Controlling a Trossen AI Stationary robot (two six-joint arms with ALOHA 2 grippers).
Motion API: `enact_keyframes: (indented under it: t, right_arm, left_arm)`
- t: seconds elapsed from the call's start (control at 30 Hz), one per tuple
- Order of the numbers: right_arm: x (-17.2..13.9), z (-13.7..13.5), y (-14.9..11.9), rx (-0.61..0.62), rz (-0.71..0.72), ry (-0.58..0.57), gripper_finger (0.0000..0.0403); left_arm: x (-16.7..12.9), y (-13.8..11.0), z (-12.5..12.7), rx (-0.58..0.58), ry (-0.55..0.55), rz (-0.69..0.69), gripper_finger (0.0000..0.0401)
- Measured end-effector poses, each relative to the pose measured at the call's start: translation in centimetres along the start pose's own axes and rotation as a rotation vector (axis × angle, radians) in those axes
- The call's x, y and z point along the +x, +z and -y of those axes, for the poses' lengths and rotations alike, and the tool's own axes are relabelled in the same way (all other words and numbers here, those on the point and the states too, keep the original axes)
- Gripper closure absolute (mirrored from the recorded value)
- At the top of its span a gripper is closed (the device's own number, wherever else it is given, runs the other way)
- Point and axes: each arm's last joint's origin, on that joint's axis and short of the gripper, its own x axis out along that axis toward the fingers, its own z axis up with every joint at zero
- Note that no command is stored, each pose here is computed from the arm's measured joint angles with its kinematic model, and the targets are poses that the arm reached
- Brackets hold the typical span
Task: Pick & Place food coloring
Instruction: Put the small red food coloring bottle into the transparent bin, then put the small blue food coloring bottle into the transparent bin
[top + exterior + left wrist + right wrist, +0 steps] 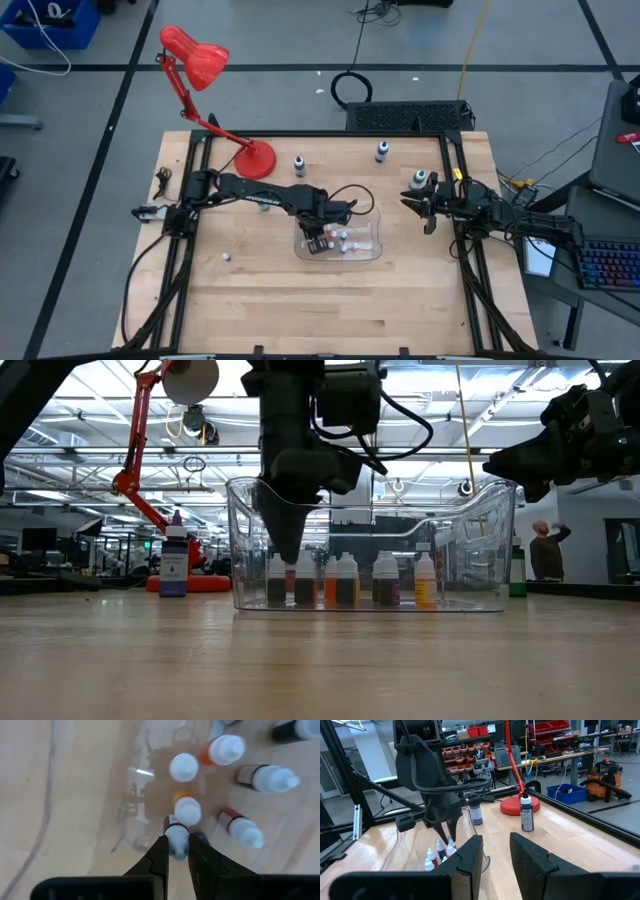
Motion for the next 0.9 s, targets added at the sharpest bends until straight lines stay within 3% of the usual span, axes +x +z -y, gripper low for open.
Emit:
enact_keyframes:
  t: [0.37, 0.63, 0.9]
  right_arm:
    - [0.00, 0.00, 0.00, 0.000, 0.000, 0.000, 0.0314]
    - [0.00, 0.00, 0.01, 0.000, 0.000, 0.000, 0.0314]
    - [0.00, 0.00, 0.00, 0.000, 0.000, 0.000, 0.0314]
  left_arm:
    - [0.00, 0.06, -0.03, 0.006, -0.034, -0.006, 0.0349]
    - [0.00, 0.06, -0.03, 0.003, -0.033, -0.005, 0.0295]
    - [-0.20, 0.10, -0.27, -0.001, 0.008, 0.012, 0.0295]
